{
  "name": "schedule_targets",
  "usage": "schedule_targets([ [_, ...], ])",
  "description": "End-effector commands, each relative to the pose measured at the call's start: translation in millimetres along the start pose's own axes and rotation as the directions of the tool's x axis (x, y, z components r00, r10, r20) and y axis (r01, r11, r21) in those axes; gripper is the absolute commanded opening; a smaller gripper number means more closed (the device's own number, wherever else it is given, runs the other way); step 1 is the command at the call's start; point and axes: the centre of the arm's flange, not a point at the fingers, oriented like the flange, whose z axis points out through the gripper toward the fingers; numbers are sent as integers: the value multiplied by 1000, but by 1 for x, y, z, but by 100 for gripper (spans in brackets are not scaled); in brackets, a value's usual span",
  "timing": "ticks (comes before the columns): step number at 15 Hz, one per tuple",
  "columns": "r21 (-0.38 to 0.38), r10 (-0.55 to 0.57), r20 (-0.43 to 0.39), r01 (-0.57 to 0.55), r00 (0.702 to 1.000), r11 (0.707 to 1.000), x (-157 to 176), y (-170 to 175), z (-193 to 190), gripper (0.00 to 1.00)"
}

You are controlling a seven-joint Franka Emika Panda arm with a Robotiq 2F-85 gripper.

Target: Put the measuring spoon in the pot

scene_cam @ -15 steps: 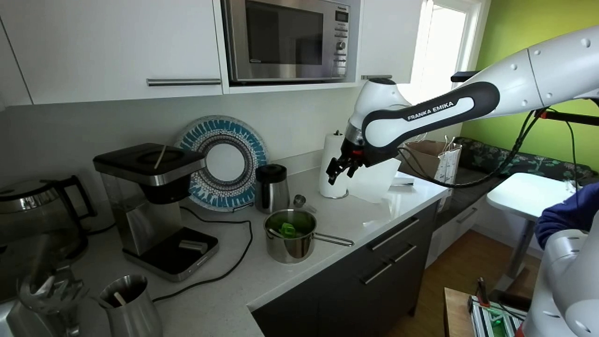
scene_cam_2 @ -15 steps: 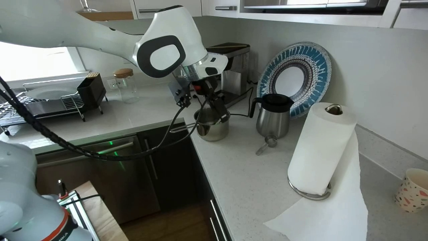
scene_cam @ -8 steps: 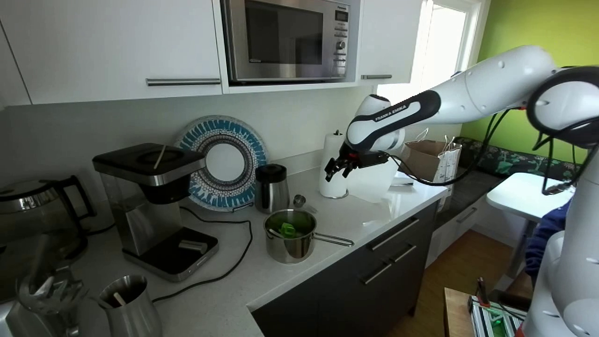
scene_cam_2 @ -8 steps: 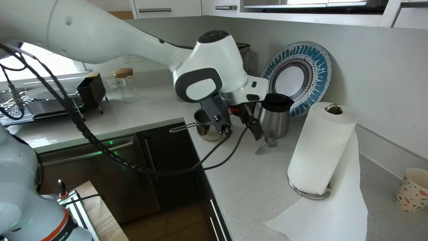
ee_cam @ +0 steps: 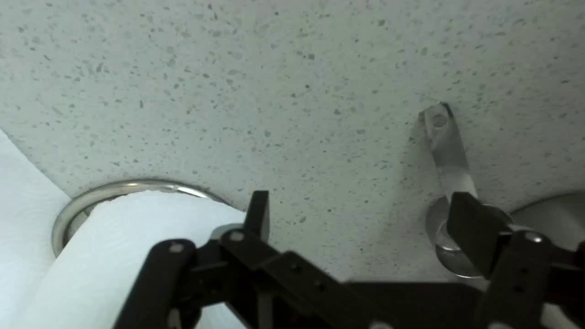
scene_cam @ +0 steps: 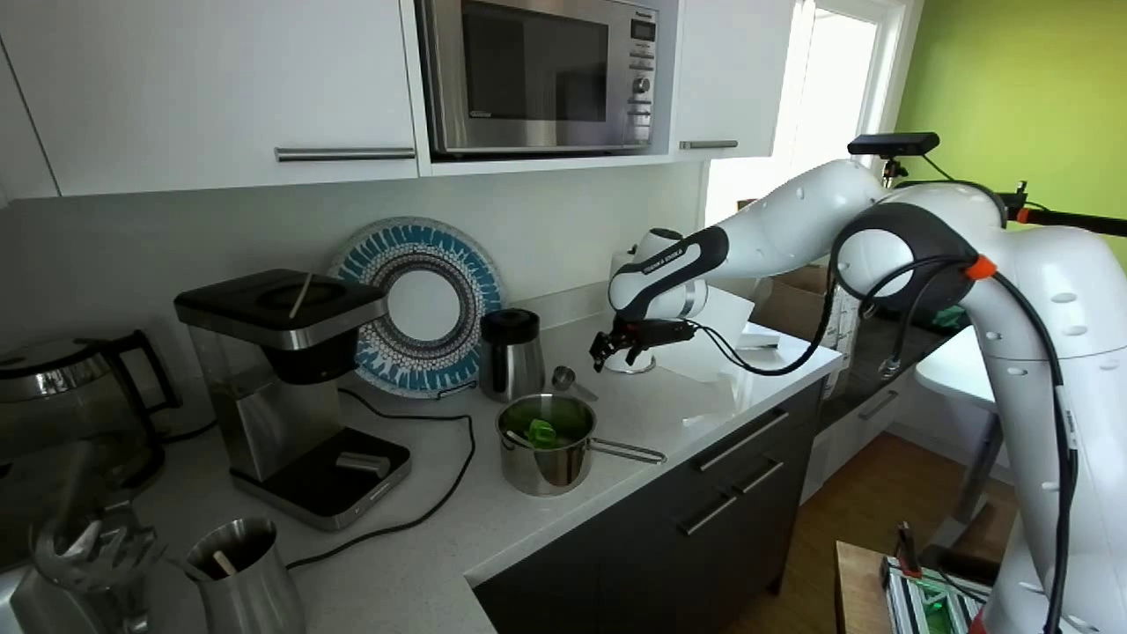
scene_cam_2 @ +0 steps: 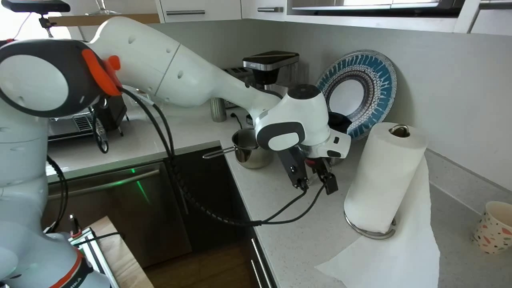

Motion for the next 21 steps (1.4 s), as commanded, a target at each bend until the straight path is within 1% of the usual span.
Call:
schedule_targets([
  [1, -3, 2, 1, -2, 1000, 1000, 2, 0, 5, 100],
  [2, -4, 3, -1, -3, 1000, 1000, 4, 1, 5, 100],
  [3, 13, -39, 0, 39, 999, 999, -1, -7, 1, 100],
  [5, -27, -142, 42, 143, 989, 989, -15, -28, 5, 100],
  [7, -66, -234, 73, 238, 970, 969, -26, -47, 9, 100],
  [9, -94, -314, 58, 318, 948, 943, -29, -62, 15, 100],
  [10, -104, -345, 36, 347, 938, 932, -28, -67, 19, 100],
  [11, -113, -364, 18, 364, 931, 925, -27, -72, 20, 100],
  [13, -105, -383, -41, 377, 923, 920, -23, -77, 22, 100],
  [15, -95, -381, -70, 374, 922, 922, -19, -79, 27, 96],
  [19, -85, -361, -79, 355, 929, 931, -19, -77, 34, 96],
  [21, -79, -357, -83, 351, 930, 933, -18, -74, 38, 91],
])
